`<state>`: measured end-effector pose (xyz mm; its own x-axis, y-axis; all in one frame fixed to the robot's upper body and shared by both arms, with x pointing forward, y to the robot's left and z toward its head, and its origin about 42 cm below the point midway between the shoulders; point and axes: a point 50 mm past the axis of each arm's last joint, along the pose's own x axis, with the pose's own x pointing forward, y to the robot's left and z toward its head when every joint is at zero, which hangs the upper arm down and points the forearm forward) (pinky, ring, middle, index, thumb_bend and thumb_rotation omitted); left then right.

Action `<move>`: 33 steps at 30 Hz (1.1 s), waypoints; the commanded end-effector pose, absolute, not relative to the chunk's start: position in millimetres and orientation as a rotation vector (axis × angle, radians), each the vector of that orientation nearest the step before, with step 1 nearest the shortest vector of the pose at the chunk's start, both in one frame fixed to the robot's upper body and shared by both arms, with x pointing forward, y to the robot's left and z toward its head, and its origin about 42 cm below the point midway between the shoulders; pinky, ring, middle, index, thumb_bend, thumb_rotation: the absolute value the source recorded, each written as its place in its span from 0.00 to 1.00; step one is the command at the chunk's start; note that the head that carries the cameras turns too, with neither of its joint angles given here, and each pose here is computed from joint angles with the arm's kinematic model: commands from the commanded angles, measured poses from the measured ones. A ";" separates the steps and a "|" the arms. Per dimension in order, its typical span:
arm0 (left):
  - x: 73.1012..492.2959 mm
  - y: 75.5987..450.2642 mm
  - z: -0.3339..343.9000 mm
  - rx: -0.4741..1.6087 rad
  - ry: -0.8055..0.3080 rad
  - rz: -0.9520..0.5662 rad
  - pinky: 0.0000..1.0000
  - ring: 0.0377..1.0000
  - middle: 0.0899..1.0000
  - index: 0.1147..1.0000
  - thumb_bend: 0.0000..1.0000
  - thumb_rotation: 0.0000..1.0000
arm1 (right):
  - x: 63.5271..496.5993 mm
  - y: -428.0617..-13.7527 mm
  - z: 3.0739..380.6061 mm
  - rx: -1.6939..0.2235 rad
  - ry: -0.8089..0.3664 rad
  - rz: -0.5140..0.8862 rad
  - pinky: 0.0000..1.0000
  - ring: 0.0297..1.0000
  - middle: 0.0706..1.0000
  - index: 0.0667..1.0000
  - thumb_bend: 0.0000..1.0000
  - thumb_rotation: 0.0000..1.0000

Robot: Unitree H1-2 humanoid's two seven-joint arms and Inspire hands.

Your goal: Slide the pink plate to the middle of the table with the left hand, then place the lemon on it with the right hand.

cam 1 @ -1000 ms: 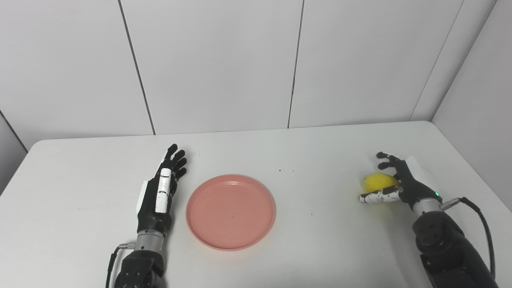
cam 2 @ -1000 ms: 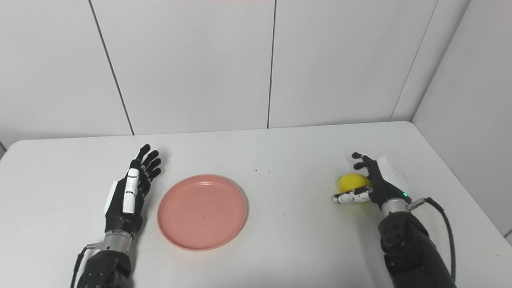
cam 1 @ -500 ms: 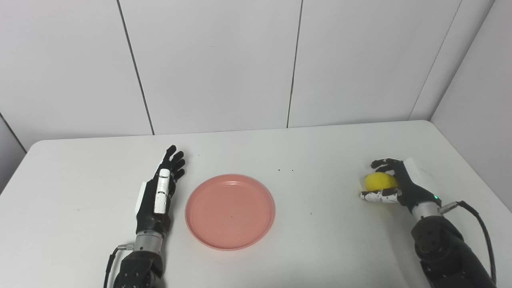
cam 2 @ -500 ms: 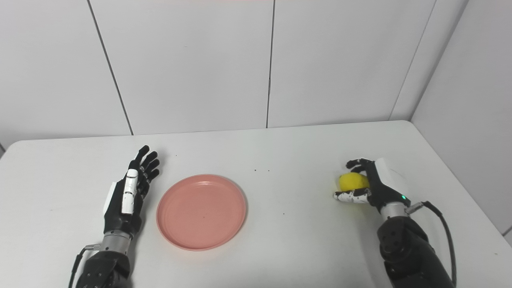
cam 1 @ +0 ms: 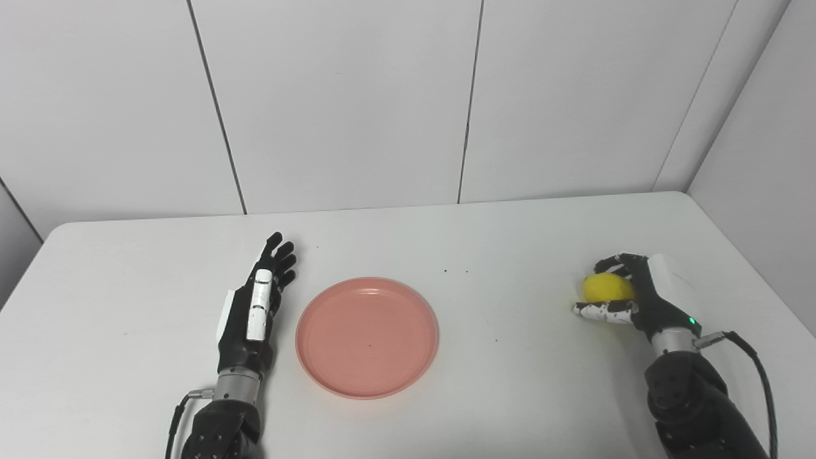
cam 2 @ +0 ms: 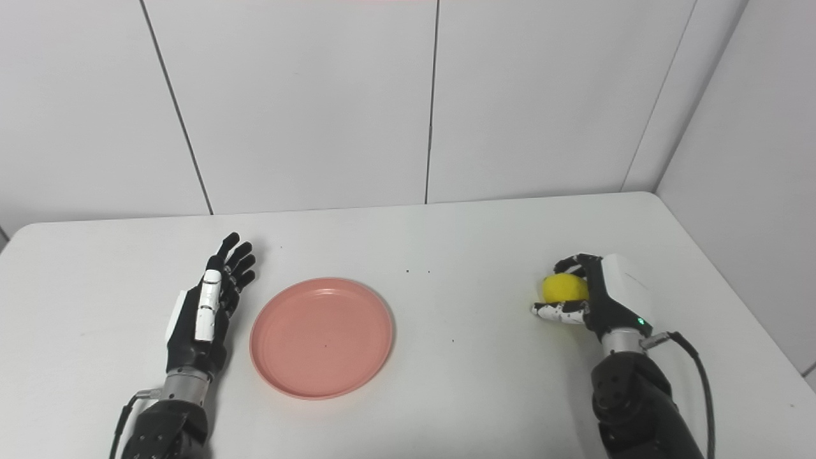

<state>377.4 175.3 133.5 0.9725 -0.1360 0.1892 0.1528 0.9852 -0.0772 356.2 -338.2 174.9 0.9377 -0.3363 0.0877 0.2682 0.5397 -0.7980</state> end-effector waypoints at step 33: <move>362.1 143.7 136.4 -0.064 -0.122 -0.139 0.96 0.94 0.94 0.94 0.51 1.00 | 366.0 -168.6 240.8 -0.680 -0.497 0.010 0.15 0.43 0.44 0.50 0.53 0.00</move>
<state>361.7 149.1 128.6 0.9850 -0.1379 0.1034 0.1447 0.9876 -0.0611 360.6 -179.1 218.9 0.9316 0.1094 0.3467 0.1408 0.7707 -0.6215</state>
